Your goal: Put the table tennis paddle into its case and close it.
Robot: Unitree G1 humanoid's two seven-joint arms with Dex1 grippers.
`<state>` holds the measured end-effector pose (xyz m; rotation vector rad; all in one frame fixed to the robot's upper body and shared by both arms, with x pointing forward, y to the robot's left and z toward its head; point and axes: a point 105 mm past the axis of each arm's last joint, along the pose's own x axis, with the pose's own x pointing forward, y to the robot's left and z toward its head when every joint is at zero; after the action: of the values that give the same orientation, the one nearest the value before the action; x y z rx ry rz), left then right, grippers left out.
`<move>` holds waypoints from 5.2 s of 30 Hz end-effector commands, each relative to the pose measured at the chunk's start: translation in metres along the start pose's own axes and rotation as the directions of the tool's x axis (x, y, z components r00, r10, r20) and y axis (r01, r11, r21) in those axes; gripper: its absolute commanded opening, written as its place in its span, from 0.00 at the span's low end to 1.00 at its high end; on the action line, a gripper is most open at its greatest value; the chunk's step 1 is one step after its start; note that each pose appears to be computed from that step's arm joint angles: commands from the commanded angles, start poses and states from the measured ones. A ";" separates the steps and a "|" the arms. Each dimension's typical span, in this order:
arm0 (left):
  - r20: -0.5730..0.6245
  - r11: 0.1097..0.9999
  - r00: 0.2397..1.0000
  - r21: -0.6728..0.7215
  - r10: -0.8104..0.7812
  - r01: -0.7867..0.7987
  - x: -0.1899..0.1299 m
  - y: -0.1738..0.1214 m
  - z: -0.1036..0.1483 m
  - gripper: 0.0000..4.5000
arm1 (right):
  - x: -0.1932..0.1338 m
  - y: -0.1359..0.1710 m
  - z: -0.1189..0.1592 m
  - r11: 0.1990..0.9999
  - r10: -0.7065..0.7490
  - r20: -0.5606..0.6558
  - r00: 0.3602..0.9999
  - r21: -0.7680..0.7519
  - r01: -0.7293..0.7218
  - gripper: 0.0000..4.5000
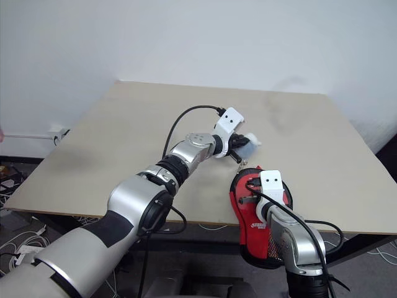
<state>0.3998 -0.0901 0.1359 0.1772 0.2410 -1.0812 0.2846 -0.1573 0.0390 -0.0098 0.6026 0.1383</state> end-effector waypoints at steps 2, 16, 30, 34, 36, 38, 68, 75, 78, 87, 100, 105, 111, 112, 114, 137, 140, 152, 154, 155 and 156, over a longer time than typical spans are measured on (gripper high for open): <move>0.097 0.962 0.957 0.024 -0.275 0.274 0.032 -0.085 0.021 0.00 | 0.008 -0.003 -0.075 1.000 -0.006 -0.301 0.954 0.023 0.013 0.00; 0.073 0.905 0.906 -0.056 -0.417 0.421 0.011 -0.076 -0.006 0.37 | 0.018 -0.013 -0.044 1.000 -0.006 -0.189 0.982 -0.021 0.002 0.00; 0.192 0.816 0.805 -0.033 -0.562 0.578 -0.052 -0.028 0.029 0.38 | 0.015 -0.030 -0.012 0.998 -0.015 -0.102 0.995 -0.064 0.009 0.08; 0.031 0.771 0.771 0.013 -0.637 0.637 -0.081 -0.026 -0.006 0.38 | 0.014 -0.034 -0.001 0.998 -0.018 -0.076 0.997 -0.061 0.013 0.35; -0.028 0.761 0.760 -0.005 -0.649 0.649 -0.092 -0.031 -0.025 0.38 | 0.012 -0.034 0.006 0.999 -0.006 -0.059 0.998 -0.051 0.003 0.50; -0.036 0.751 0.750 -0.014 -0.660 0.660 -0.101 -0.041 -0.037 0.38 | 0.010 -0.038 0.015 1.000 -0.013 -0.040 0.999 -0.019 0.012 0.66; -0.133 0.941 0.942 0.104 -0.307 0.322 -0.018 -0.081 -0.097 0.38 | -0.009 -0.036 0.099 0.970 0.223 0.061 0.973 0.086 -0.227 0.82; -0.174 0.925 0.933 0.162 -0.315 0.343 -0.022 -0.085 -0.109 0.38 | 0.001 -0.017 0.085 0.935 0.324 -0.008 0.946 0.152 -0.319 0.82; -0.171 0.933 0.939 0.153 -0.299 0.325 -0.024 -0.081 -0.109 0.38 | 0.004 -0.010 0.079 0.922 0.355 -0.038 0.934 0.180 -0.343 0.82; -0.167 0.940 0.945 0.145 -0.283 0.307 -0.024 -0.077 -0.104 0.38 | 0.012 -0.009 0.068 0.921 0.355 -0.087 0.931 0.204 -0.332 0.73; -0.340 0.939 0.910 0.163 -0.235 0.303 -0.024 -0.078 -0.132 0.38 | 0.017 -0.035 0.125 0.975 0.157 0.212 0.965 0.120 -0.185 0.01; -0.360 0.936 0.900 0.153 -0.247 0.318 -0.026 -0.080 -0.135 0.38 | 0.026 -0.044 0.141 0.995 0.037 0.271 0.962 0.078 -0.061 0.01; -0.372 0.939 0.893 0.130 -0.252 0.319 -0.027 -0.081 -0.136 0.38 | 0.037 -0.054 0.134 0.999 -0.048 0.231 0.972 0.023 0.044 0.01; -0.375 0.940 0.892 0.124 -0.251 0.317 -0.028 -0.080 -0.136 0.38 | 0.038 -0.060 0.130 0.998 -0.067 0.208 0.976 0.019 0.065 0.01; -0.379 0.942 0.891 0.119 -0.249 0.313 -0.029 -0.080 -0.137 0.38 | 0.037 -0.070 0.125 0.996 -0.094 0.187 0.978 0.016 0.092 0.01; -0.380 0.950 0.890 0.081 -0.251 0.302 -0.030 -0.080 -0.137 0.38 | -0.056 -0.155 0.073 0.998 -0.009 -0.101 0.995 -0.069 0.003 0.00; -0.379 0.948 0.890 0.081 -0.255 0.307 -0.029 -0.081 -0.136 0.38 | -0.067 -0.144 0.058 0.973 -0.006 -0.185 0.983 -0.228 -0.037 0.00; -0.368 0.945 0.893 0.095 -0.259 0.313 -0.023 -0.080 -0.128 0.38 | -0.122 -0.076 0.009 0.801 0.223 -0.386 0.895 -0.450 -0.394 0.00; -0.367 0.945 0.893 0.094 -0.260 0.313 -0.021 -0.080 -0.128 0.38 | -0.131 -0.079 -0.001 0.788 0.224 -0.422 0.879 -0.452 -0.418 0.00; -0.366 0.945 0.893 0.093 -0.261 0.314 -0.021 -0.081 -0.128 0.38 | -0.135 -0.082 -0.004 0.791 0.225 -0.429 0.875 -0.444 -0.421 0.00; -0.365 0.944 0.893 0.092 -0.263 0.316 -0.021 -0.081 -0.128 0.38 | -0.138 -0.086 -0.007 0.794 0.225 -0.435 0.872 -0.437 -0.423 0.00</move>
<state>0.3027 -0.0946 0.0441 0.4463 0.4001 -1.4127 0.1825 -0.2603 0.1005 -0.4506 0.9364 0.6238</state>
